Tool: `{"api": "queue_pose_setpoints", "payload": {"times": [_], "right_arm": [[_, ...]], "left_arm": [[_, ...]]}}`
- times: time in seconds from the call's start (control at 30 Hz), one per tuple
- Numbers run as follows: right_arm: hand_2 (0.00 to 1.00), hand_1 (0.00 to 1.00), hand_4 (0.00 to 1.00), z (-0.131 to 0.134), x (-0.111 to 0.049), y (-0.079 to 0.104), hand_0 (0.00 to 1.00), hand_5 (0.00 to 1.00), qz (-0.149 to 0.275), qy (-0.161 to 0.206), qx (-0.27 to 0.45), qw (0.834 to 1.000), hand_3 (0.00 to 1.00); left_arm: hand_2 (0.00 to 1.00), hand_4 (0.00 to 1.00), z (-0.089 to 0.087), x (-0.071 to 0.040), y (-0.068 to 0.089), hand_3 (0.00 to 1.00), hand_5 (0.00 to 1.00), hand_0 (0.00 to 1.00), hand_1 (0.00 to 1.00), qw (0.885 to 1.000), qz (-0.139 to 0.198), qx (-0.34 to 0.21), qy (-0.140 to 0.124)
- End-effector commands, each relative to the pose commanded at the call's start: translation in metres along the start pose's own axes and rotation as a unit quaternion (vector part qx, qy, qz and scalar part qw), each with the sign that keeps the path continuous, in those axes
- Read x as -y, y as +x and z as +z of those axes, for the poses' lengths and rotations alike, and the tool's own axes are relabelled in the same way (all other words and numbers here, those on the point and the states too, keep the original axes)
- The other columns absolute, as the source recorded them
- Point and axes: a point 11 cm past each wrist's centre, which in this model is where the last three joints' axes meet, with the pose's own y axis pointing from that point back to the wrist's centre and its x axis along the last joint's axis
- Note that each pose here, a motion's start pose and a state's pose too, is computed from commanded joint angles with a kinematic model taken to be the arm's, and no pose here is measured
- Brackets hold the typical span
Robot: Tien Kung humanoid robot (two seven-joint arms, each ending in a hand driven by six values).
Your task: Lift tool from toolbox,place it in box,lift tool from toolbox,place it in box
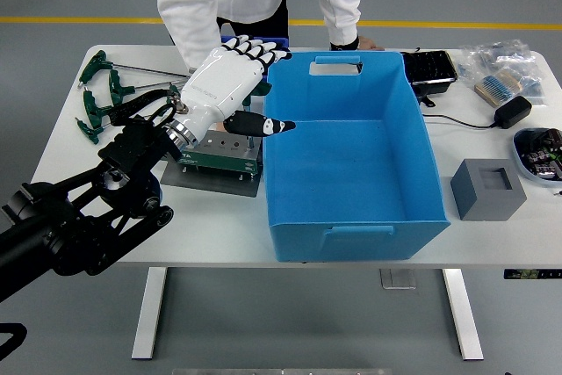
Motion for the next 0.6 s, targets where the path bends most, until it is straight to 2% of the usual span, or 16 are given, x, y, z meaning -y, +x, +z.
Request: {"api": "queue_pose_setpoints", "payload": {"times": [0.13,0.17,0.33,0.37,0.53,0.57,0.6], "right_arm": [[0.704,0.632,0.837,-0.001,0.000,0.000,0.663,0.739,0.000,0.001,-0.002,1.000,0.569],[0.704,0.634,0.836,-0.002,0.000,0.000,0.663,0.741,0.000,0.001,-0.003,1.000,0.571],[0.704,0.634,0.836,-0.002,0.000,0.001,0.663,0.741,0.000,0.001,-0.004,1.000,0.571],[0.705,0.633,0.835,-0.002,0.000,0.001,0.663,0.741,0.000,0.001,-0.004,1.000,0.572],[0.705,0.633,0.835,-0.002,0.000,0.001,0.663,0.741,0.000,0.002,-0.002,1.000,0.572],[0.705,0.633,0.835,-0.003,0.000,0.001,0.664,0.744,0.000,0.002,-0.002,1.000,0.573],[0.705,0.633,0.835,-0.003,0.000,0.001,0.664,0.744,0.000,0.003,-0.002,1.000,0.573]], "left_arm": [[0.926,0.998,-0.016,0.004,-0.007,0.873,0.650,0.882,0.898,1.000,-0.010,-0.001,0.017],[0.856,0.998,-0.020,0.005,-0.008,0.834,0.665,0.811,0.801,1.000,-0.004,-0.004,0.019],[0.856,0.998,-0.037,0.004,-0.008,0.834,0.665,0.811,0.801,0.999,0.032,-0.011,0.027],[0.735,0.998,-0.040,0.003,-0.008,0.746,0.671,0.691,0.672,0.999,0.039,-0.009,0.028],[0.735,0.998,-0.045,0.002,-0.010,0.746,0.671,0.691,0.672,0.998,0.055,-0.010,0.025],[0.653,0.998,-0.045,0.003,-0.010,0.669,0.671,0.586,0.588,0.998,0.055,-0.011,0.024],[0.653,0.998,-0.044,0.004,-0.011,0.669,0.671,0.586,0.588,0.998,0.054,-0.011,0.022]]}}
